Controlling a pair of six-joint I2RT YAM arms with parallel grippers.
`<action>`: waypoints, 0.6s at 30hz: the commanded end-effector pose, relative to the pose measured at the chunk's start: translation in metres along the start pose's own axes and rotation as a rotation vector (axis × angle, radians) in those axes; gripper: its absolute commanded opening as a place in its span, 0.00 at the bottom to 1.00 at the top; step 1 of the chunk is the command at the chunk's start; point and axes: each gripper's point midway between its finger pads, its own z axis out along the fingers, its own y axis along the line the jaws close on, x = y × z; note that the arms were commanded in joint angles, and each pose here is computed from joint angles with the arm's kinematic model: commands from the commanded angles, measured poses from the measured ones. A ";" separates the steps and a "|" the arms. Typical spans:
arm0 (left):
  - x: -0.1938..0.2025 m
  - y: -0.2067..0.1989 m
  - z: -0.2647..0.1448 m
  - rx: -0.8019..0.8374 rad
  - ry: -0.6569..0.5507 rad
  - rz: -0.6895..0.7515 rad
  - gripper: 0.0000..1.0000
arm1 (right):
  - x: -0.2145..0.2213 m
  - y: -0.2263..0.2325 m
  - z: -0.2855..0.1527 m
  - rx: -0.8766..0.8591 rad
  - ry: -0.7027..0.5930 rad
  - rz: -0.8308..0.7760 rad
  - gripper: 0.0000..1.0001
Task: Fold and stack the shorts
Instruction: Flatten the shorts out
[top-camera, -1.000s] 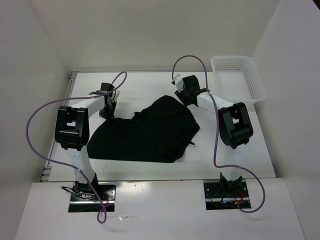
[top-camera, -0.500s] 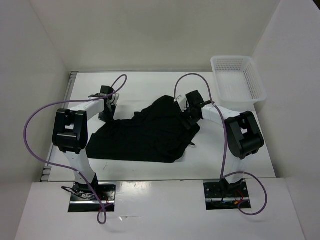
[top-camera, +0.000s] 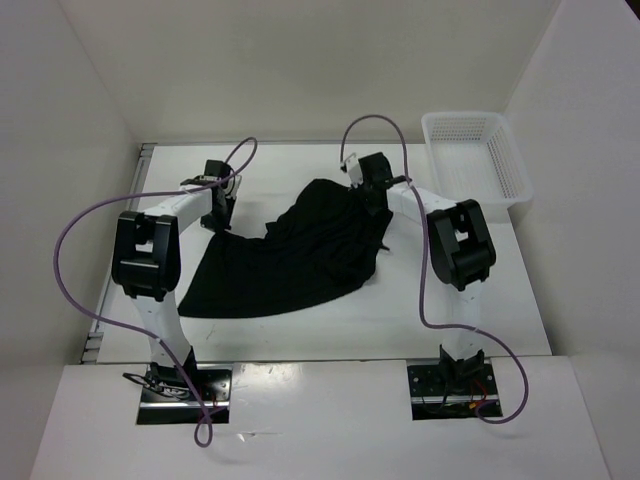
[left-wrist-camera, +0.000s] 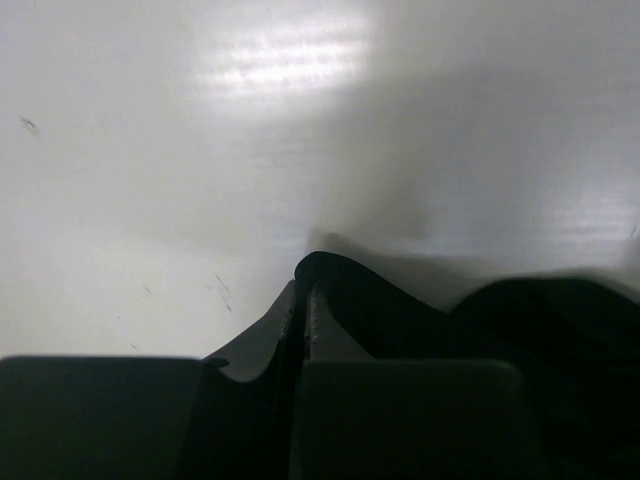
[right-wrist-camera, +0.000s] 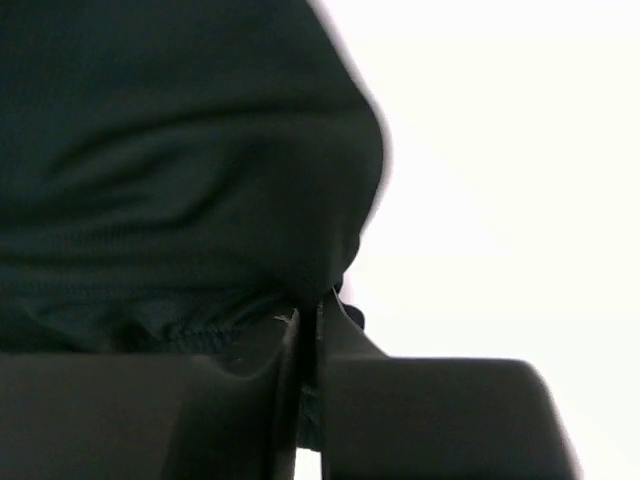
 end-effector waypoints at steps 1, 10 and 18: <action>-0.030 0.007 0.008 -0.049 -0.054 -0.003 0.00 | -0.095 -0.070 -0.011 0.227 -0.234 0.119 0.10; -0.065 0.022 0.008 -0.104 -0.110 -0.025 0.00 | -0.146 -0.052 -0.083 0.025 -0.394 0.099 0.78; -0.050 0.025 0.017 -0.133 -0.068 -0.018 0.00 | -0.057 0.054 -0.127 -0.441 -0.246 0.058 0.68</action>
